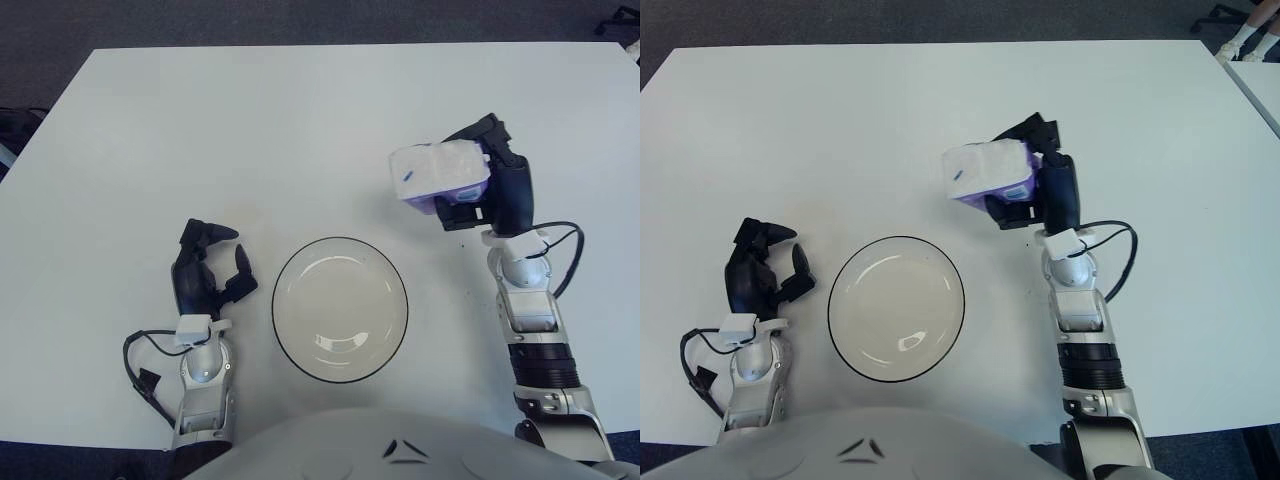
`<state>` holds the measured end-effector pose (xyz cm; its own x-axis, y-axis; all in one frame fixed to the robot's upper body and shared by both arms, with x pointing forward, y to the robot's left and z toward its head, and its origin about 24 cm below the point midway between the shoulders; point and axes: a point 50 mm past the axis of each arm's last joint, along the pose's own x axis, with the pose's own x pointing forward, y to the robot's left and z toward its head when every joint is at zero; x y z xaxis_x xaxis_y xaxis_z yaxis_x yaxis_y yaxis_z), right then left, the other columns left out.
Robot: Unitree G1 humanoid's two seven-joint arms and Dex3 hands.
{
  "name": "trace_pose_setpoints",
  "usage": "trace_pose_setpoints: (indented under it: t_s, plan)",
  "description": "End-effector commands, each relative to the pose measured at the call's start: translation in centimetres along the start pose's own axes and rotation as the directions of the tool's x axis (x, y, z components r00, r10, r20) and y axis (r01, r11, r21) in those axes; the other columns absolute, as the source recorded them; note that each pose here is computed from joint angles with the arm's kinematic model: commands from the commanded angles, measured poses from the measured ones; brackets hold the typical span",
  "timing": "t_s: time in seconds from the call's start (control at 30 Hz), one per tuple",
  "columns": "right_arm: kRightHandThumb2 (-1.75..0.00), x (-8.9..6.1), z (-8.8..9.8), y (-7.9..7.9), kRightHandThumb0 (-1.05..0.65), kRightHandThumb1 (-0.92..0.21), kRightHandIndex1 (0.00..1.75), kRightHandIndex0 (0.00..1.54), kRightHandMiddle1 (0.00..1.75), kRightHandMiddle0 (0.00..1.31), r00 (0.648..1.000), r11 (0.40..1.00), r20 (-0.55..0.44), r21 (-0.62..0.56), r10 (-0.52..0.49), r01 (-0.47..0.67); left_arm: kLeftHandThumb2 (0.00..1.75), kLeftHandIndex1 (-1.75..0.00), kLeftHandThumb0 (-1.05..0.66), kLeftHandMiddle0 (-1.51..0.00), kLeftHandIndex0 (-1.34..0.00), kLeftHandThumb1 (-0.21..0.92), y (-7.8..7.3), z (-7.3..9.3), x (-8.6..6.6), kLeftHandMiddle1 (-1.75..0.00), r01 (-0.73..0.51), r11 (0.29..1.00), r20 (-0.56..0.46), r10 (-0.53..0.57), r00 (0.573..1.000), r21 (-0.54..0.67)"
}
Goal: Put the tissue paper into the plate.
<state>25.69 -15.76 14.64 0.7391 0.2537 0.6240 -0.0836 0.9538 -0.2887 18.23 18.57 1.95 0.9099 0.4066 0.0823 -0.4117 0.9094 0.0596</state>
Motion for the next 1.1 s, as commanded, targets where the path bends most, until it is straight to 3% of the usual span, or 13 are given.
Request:
trace_pose_setpoints:
  t_s: [0.0, 0.03, 0.07, 0.13, 0.2, 0.33, 0.57, 0.7, 0.77, 0.83, 1.07]
  plan:
    - [-1.75, -1.3, 1.7, 3.6, -0.01, 0.09, 1.66, 0.94, 1.75, 0.68, 0.990, 0.990, 0.134, -0.142, 0.035, -0.016, 1.32, -1.75, -0.48, -1.17, -0.61, 0.32, 0.3, -2.4, -1.1, -1.75, 0.004, 0.999, -0.142, 0.001, 0.990, 0.035]
    - [-1.75, -1.6, 1.8, 4.1, -0.01, 0.09, 1.66, 0.95, 1.75, 0.68, 0.987, 0.979, 0.159, -0.205, 0.011, 0.022, 1.32, -1.75, -0.48, -1.18, -0.61, 0.32, 0.3, -2.5, -1.1, -1.75, 0.004, 0.999, -0.142, 0.001, 0.990, 0.035]
    - [-1.75, -1.3, 1.8, 3.7, -0.01, 0.09, 1.65, 0.95, 1.75, 0.68, 0.984, 0.978, 0.181, -0.205, -0.009, 0.046, 1.32, -1.75, -0.48, -1.18, -0.60, 0.32, 0.2, -2.5, -1.1, -1.75, 0.006, 0.999, -0.141, -0.001, 0.990, 0.033]
    - [-1.75, -0.4, 3.2, 3.1, -0.01, 0.08, 1.68, 0.94, 1.75, 0.68, 0.971, 0.987, 0.235, -0.147, -0.030, 0.066, 1.32, -1.75, -0.48, -1.18, -0.60, 0.32, 0.2, -2.5, -1.1, -1.75, 0.007, 0.999, -0.141, -0.003, 0.990, 0.031]
    - [-1.75, -0.6, 3.6, 2.9, -0.01, 0.08, 1.69, 0.92, 1.75, 0.68, 0.965, 0.992, 0.261, -0.110, -0.036, 0.067, 1.32, -1.75, -0.48, -1.18, -0.60, 0.32, 0.1, -2.5, -1.0, -1.75, 0.006, 1.000, -0.145, -0.001, 0.989, 0.030]
    - [-1.75, -0.1, 4.5, 4.8, 0.00, 0.07, 1.69, 0.92, 1.75, 0.68, 0.964, 1.000, 0.264, 0.002, 0.021, -0.022, 1.32, -1.75, -0.48, -1.17, -0.60, 0.33, 0.1, -2.5, -1.0, -1.75, 0.005, 1.000, -0.155, 0.000, 0.988, 0.031]
    - [-1.75, 1.1, 4.7, 4.7, 0.00, 0.09, 1.65, 0.95, 1.75, 0.69, 0.937, 0.969, 0.279, 0.060, 0.212, -0.238, 1.32, -1.75, -0.48, -1.17, -0.60, 0.33, -0.1, -2.4, -1.0, -1.75, 0.009, 1.000, -0.149, -0.005, 0.989, 0.027]
    - [-1.75, 1.3, 4.8, 4.7, 0.00, 0.09, 1.65, 0.95, 1.75, 0.69, 0.918, 0.955, 0.294, 0.054, 0.266, -0.293, 1.33, -1.75, -0.48, -1.17, -0.61, 0.32, -0.1, -2.4, -1.0, -1.75, 0.009, 1.000, -0.147, -0.005, 0.989, 0.025]
    - [-1.75, 1.7, 4.9, 5.3, 0.00, 0.09, 1.65, 0.95, 1.75, 0.68, 0.880, 0.905, 0.311, 0.114, 0.360, -0.411, 1.34, -1.75, -0.48, -1.17, -0.62, 0.31, -0.1, -2.4, -1.0, -1.75, 0.007, 1.000, -0.146, -0.003, 0.989, 0.027]
    - [-1.75, 2.0, 5.0, 5.6, -0.01, 0.08, 1.67, 0.94, 1.75, 0.68, 0.831, 0.863, 0.345, 0.099, 0.437, -0.495, 1.35, -1.75, -0.49, -1.17, -0.62, 0.30, -0.2, -2.4, -1.0, -1.75, 0.005, 0.999, -0.144, 0.000, 0.990, 0.034]
    - [-1.75, 1.9, 5.4, 6.2, -0.01, 0.06, 1.73, 0.90, 1.73, 0.67, 0.757, 0.822, 0.401, 0.017, 0.516, -0.569, 1.36, -1.75, -0.49, -1.17, -0.63, 0.29, -0.4, -2.1, -1.1, -1.75, 0.004, 0.999, -0.130, 0.003, 0.992, 0.052]
